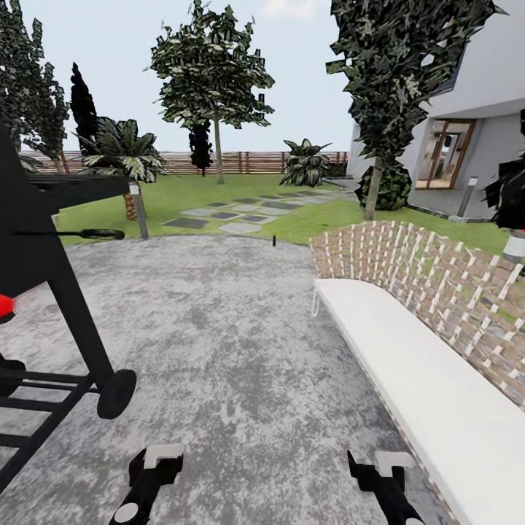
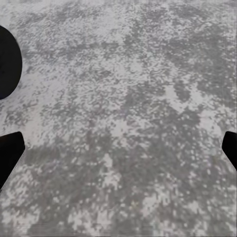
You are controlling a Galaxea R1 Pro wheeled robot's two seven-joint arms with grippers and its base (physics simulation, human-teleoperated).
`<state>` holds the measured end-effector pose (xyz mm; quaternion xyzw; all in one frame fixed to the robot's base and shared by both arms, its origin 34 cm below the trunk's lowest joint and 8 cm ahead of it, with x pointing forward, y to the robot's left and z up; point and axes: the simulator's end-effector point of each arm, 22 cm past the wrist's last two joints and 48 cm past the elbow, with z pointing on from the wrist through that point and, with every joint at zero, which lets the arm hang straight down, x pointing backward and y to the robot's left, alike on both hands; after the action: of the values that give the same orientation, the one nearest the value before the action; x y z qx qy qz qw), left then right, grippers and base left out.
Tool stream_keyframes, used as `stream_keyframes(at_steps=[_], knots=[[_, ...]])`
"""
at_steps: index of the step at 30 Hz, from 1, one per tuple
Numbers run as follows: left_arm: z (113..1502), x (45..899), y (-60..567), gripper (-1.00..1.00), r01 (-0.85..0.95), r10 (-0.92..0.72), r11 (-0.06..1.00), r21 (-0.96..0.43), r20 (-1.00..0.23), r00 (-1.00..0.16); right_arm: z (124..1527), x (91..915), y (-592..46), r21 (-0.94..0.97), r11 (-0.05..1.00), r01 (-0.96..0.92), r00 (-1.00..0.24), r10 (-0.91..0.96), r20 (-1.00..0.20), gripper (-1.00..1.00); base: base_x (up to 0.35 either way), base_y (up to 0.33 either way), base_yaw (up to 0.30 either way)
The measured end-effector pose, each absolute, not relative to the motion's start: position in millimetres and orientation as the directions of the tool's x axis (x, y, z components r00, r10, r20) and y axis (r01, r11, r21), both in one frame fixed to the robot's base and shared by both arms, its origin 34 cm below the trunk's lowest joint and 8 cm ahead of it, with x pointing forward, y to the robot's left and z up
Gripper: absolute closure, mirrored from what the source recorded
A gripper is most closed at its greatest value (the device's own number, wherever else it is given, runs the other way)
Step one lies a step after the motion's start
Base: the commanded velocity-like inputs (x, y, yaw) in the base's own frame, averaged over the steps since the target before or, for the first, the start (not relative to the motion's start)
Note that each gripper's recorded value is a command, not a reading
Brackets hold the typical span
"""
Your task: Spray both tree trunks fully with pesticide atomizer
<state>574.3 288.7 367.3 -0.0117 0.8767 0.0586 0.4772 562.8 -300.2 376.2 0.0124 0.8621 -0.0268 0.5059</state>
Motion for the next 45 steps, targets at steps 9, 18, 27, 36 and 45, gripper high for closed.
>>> stream_keyframes(at_steps=[9, 18, 27, 36, 45], knots=[[367.2, 574.3, 288.5, -1.0, -0.076, 0.036, 0.993, 0.092, -0.838, -0.544, 376.2, 562.8, -300.1, -0.034, 0.998, 0.048, -0.488, -0.006, -0.873, -1.0, 0.34, 0.091, 0.0], [367.2, 574.4, 287.5, -1.0, -0.075, 0.035, 0.993, 0.09, -0.838, -0.544, 376.2, 562.8, -299.7, -0.033, 0.998, 0.048, -0.488, -0.005, -0.873, -1.0, 0.34, 0.062, 0.0], [367.1, 574.4, 286.5, -1.0, -0.075, 0.034, 0.993, 0.089, -0.838, -0.545, 376.2, 562.8, -300.2, -0.034, 0.998, 0.048, -0.488, -0.006, -0.873, -1.0, 0.34, 0.004, 0.0], [367.0, 574.3, 286.4, -1.0, -0.075, 0.034, 0.993, 0.089, -0.838, -0.545, 376.2, 562.8, -299.9, -0.033, 0.998, 0.048, -0.488, -0.005, -0.873, -1.0, 0.34, 0.0, 0.0], [366.5, 573.8, 286.4, -1.0, -0.075, 0.034, 0.993, 0.089, -0.837, -0.546, 376.2, 562.8, -299.8, -0.033, 0.998, 0.048, -0.488, -0.005, -0.873, -1.0, 0.34, 0.0, 0.0]])
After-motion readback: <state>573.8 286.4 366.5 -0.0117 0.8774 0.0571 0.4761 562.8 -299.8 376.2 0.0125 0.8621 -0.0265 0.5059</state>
